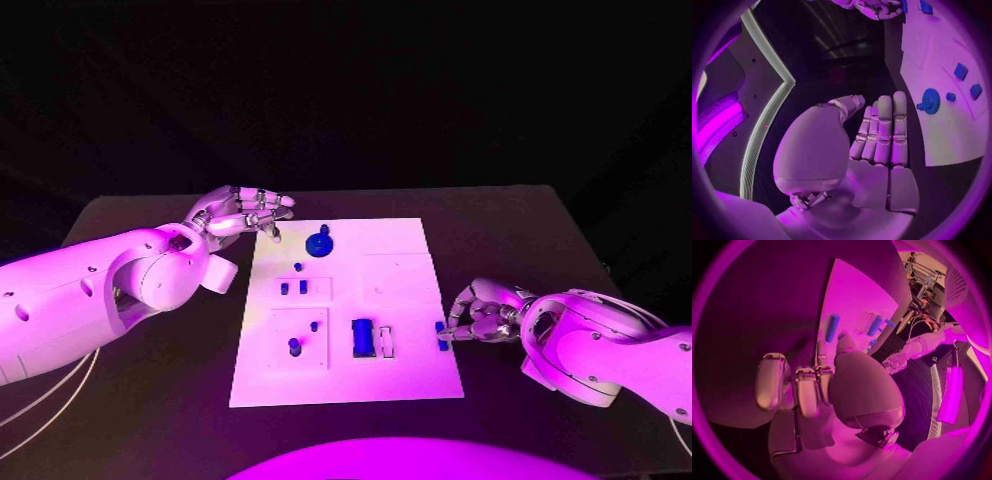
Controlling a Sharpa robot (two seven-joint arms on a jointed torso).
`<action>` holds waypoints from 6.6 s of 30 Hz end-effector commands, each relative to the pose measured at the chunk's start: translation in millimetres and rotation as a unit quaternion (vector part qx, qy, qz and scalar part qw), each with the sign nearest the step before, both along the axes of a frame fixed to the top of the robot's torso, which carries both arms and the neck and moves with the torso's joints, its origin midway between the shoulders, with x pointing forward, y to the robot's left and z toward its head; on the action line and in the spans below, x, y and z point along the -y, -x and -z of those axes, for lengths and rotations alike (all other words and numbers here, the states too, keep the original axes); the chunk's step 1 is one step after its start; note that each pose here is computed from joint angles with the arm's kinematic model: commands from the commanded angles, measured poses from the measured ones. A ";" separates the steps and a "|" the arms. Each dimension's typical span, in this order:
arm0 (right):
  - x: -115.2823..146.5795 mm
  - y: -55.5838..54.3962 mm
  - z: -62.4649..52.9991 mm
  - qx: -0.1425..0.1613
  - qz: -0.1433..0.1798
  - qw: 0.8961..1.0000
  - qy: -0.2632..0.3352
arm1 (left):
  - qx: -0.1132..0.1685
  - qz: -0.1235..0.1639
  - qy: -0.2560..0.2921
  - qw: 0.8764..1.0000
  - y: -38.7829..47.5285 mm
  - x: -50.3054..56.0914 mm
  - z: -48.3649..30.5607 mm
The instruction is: Assemble the parts on the task board
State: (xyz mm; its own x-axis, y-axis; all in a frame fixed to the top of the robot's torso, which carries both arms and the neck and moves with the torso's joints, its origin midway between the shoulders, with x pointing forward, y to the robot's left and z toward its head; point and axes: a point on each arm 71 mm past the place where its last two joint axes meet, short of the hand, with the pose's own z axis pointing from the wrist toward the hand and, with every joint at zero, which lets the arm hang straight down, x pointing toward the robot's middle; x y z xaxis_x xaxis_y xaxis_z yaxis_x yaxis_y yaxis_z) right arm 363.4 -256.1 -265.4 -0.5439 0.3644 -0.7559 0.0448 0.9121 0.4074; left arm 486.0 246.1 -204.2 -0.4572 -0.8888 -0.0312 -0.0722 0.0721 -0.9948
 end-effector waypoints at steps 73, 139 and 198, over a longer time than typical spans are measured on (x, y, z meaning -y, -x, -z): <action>-65.1 10.3 15.0 -0.086 0.037 0.986 -0.136 | 0.000 0.005 0.005 1.000 1.2 1.6 -1.1; -73.9 12.6 20.4 -0.108 -0.013 0.987 -0.122 | -0.002 0.002 0.002 1.000 1.1 -2.1 -0.5; -75.2 0.5 30.2 -0.092 -0.016 0.992 -0.088 | -0.004 0.003 0.001 1.000 0.9 -1.7 0.0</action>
